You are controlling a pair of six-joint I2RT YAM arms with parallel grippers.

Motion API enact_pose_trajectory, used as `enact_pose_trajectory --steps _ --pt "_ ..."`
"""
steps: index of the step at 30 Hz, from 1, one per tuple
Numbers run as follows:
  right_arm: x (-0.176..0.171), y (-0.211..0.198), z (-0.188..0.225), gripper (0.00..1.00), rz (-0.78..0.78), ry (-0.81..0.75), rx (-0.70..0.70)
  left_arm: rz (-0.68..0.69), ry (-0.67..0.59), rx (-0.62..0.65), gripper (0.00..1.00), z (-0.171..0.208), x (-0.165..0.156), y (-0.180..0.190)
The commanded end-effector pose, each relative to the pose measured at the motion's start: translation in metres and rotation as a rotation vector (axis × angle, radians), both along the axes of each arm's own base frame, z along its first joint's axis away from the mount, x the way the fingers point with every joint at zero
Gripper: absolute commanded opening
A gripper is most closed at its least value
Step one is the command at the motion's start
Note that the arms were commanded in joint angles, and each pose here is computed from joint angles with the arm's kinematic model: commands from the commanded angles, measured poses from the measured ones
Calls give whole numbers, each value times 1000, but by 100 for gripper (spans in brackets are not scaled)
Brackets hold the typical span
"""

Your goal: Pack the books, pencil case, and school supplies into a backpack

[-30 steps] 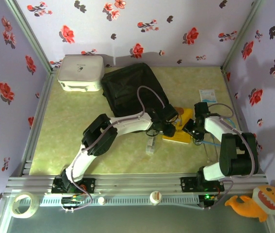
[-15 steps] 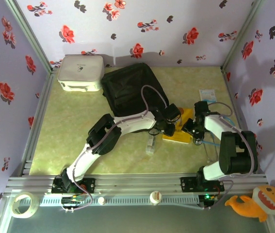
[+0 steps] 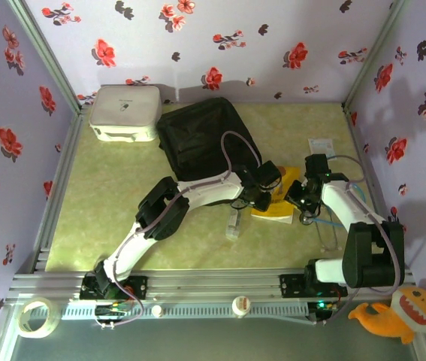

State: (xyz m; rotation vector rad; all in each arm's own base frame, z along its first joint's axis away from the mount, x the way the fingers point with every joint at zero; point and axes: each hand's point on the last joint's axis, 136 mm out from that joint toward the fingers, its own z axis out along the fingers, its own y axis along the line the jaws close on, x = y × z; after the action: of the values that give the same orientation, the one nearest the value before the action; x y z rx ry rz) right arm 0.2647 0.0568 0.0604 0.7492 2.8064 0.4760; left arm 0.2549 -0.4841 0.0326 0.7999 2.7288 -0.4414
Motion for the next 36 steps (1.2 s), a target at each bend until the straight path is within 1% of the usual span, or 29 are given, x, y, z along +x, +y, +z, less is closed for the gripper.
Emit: enact_pose_trajectory --steps 1,4,6,9,10,13,15,17,20,23,27,32,36 --pt "5 18 5 19 14 -25 88 -43 73 135 30 -57 -23 18" --pt "7 14 8 12 -1 -51 67 -43 71 121 30 -52 -22 16" --pt "9 9 14 8 -9 -81 44 -53 59 98 30 -41 -20 12" --pt "15 2 27 1 -32 -150 7 -89 26 48 32 -8 -13 4" --pt "18 -1 33 0 -41 -178 -6 -99 9 23 34 9 -9 3" --pt "28 -8 52 0 -68 -270 -30 -126 -33 -78 39 61 3 -2" --pt "35 -11 68 0 -80 -329 -38 -112 -44 -148 45 94 12 1" --pt "43 -13 84 0 -87 -376 -46 -66 -44 -210 47 125 24 10" --pt "53 -14 110 0 -82 -448 -47 -7 -64 -280 51 160 40 29" --pt "62 -12 134 0 -69 -509 -42 50 -85 -347 59 187 55 52" --pt "73 4 166 0 -8 -585 38 132 -81 -427 72 207 74 88" --pt "80 41 203 0 99 -674 245 235 -26 -565 85 216 93 129" --pt "80 71 223 0 184 -717 360 283 23 -689 93 220 101 147"
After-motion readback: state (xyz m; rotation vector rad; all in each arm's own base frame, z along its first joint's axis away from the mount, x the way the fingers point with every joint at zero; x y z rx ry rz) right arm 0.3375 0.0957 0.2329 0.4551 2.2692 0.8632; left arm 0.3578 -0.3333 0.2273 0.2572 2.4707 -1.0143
